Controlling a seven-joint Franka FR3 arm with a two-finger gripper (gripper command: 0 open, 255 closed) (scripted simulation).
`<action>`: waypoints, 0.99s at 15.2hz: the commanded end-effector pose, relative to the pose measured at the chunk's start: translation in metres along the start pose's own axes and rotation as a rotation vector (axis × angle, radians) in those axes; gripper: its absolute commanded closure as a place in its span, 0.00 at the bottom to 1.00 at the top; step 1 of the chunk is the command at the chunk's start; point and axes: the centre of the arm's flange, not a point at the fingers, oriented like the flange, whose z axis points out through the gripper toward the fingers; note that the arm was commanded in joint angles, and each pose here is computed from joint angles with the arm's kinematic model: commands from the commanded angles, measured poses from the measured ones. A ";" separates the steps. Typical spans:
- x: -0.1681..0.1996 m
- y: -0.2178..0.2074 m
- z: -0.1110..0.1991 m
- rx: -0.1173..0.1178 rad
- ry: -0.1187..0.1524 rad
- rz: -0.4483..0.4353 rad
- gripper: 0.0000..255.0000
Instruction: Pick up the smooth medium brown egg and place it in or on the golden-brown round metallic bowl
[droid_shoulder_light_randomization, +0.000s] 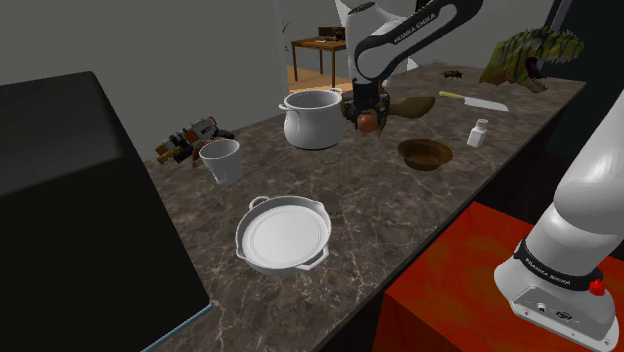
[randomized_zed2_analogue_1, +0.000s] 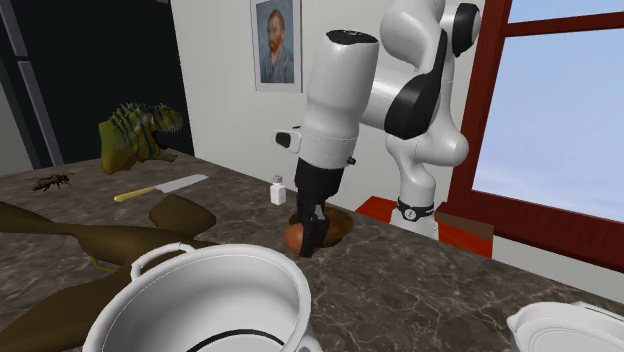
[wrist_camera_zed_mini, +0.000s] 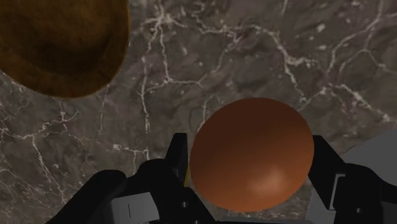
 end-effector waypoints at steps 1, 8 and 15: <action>0.002 0.002 -0.010 0.000 0.000 0.000 1.00; 0.001 0.018 -0.035 0.000 0.000 0.000 1.00; -0.035 0.103 -0.031 0.000 0.000 0.000 1.00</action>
